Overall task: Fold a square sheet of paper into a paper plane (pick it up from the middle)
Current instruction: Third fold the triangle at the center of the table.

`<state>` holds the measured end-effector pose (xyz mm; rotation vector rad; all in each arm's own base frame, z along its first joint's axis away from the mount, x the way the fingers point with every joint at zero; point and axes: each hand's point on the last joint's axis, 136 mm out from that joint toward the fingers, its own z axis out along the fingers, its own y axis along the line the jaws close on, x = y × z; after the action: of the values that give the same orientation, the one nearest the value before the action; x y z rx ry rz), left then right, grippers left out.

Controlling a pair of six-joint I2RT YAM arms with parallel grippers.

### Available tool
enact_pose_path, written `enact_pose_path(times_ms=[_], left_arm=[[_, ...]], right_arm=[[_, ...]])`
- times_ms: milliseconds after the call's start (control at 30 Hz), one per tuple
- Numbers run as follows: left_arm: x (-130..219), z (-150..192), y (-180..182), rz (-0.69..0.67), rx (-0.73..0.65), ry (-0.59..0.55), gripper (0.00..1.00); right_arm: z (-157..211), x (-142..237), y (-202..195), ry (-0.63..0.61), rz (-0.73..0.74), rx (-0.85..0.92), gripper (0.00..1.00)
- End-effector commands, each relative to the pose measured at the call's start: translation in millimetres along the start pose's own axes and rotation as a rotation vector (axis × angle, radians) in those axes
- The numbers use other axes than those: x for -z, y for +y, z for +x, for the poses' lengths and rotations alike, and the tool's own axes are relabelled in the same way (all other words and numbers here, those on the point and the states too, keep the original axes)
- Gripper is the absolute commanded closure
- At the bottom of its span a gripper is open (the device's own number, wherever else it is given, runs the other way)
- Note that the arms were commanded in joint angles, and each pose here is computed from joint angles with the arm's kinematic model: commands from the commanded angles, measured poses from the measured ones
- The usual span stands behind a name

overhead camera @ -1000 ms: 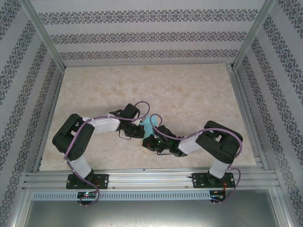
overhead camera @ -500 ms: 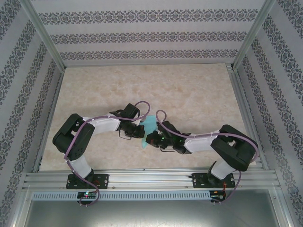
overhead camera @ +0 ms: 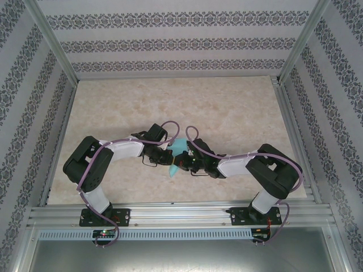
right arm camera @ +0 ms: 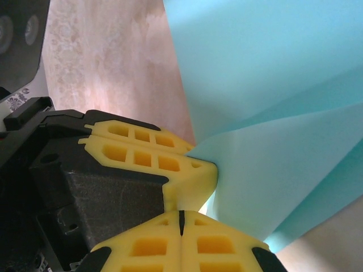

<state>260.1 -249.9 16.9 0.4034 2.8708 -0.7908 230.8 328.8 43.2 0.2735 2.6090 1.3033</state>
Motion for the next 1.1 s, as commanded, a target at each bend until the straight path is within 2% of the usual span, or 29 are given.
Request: enact_pose_path(times_ms=[0,300,533,700,933,1067], left_arm=[[-7.8,13.8,16.6,-0.055,0.011,0.059,0.92],[-8.5,12.9,17.5,-0.06,0.008,0.061,0.92],[-8.9,14.2,18.0,-0.062,0.009,0.066,0.92],[-8.5,14.2,18.5,-0.063,0.011,0.063,0.92],[-9.3,13.7,19.0,-0.067,0.01,0.066,0.92],[-9.3,14.4,19.3,-0.067,0.007,0.067,0.92]], right_arm=[[6.1,-10.6,-36.7,0.016,0.086,-0.027,0.97],[8.5,-13.6,-49.0,0.013,0.087,-0.043,0.97],[4.0,0.0,-25.8,-0.012,0.015,-0.018,0.96],[8.2,12.0,-14.7,-0.014,0.017,0.024,0.98],[13.4,-2.5,2.8,0.021,-0.04,0.033,0.98],[8.7,-9.0,-0.1,0.013,-0.031,0.028,0.98]])
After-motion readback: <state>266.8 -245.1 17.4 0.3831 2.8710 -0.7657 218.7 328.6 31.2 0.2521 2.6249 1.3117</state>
